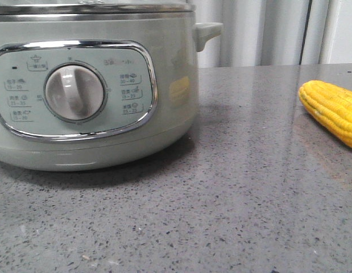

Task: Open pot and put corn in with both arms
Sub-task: 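Lower the left gripper onto the glass lid's silver knob, then close the left gripper on the lid knob and lift the lid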

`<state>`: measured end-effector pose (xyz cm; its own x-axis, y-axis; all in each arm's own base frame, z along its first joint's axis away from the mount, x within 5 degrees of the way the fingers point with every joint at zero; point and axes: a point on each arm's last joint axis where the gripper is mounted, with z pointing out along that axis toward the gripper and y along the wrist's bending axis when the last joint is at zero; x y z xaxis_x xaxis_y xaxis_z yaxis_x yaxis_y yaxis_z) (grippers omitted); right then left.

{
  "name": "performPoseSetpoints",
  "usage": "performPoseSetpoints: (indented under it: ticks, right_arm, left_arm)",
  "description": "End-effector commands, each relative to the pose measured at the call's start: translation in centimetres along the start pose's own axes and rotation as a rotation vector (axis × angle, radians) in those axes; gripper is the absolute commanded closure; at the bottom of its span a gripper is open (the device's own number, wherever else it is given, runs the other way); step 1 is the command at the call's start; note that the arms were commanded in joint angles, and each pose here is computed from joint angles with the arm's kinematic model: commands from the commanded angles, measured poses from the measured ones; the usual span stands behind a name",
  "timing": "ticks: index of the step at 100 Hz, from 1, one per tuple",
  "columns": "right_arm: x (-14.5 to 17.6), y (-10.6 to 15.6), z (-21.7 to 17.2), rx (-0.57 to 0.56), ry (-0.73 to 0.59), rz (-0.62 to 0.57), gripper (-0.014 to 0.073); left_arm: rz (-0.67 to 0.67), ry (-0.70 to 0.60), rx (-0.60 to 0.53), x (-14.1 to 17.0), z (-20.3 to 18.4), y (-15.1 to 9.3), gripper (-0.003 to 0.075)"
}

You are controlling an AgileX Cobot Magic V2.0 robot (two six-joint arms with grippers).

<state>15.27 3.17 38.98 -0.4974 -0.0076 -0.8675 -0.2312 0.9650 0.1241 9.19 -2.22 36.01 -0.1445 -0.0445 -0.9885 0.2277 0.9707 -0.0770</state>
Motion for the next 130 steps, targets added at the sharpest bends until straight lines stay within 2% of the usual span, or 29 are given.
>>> performPoseSetpoints:
  ticks: [1,22,32,53,74,81,91,96,108,130]
  right_arm:
    - [-2.5,-0.1,1.1,0.001,-0.029,-0.003,0.0135]
    - [-4.4,-0.4,3.0,-0.003,-0.013,0.007,0.0136]
    - [-4.4,-0.4,3.1,-0.003,-0.012,0.007,0.0136]
    - [-4.4,-0.4,3.1,-0.004,-0.008,0.008,0.0136]
    - [-4.3,-0.2,2.4,-0.009,-0.019,0.006,0.0136]
    - [-4.3,-0.1,1.8,-0.011,-0.024,0.003,0.0136]
    - [-4.1,0.1,1.2,-0.016,-0.018,0.0,0.0135]
    - [-4.0,0.1,1.0,-0.018,-0.014,-0.002,0.0136]
    - [-4.0,0.3,-0.2,-0.02,-0.047,-0.009,0.0136]
    - [-4.0,0.5,-1.3,-0.021,-0.077,-0.014,0.0136]
  left_arm:
    - [-0.007,-0.086,0.006,-1.6,-0.2,-0.1,0.0352]
    - [-0.005,-0.101,0.004,-1.8,-0.1,-0.1,0.0352]
    - [0.047,-0.11,0.031,-2.3,0.3,-0.4,0.0349]
    - [0.093,-0.106,0.165,-4.5,3.0,-2.3,0.0349]
    - [0.16,-0.049,0.34,-5.0,7.2,-6.1,0.0346]
    - [0.172,-0.041,0.373,-4.7,8.7,-7.4,0.0302]
    - [0.186,-0.03,0.394,-4.3,10.7,-8.7,0.0167]
    - [0.191,-0.002,0.394,-3.9,11.6,-9.1,0.0124]
    - [0.199,0.043,0.391,-2.9,13.3,-9.6,0.0123]
    - [0.187,-0.001,0.367,-2.4,15.2,-10.0,0.0123]
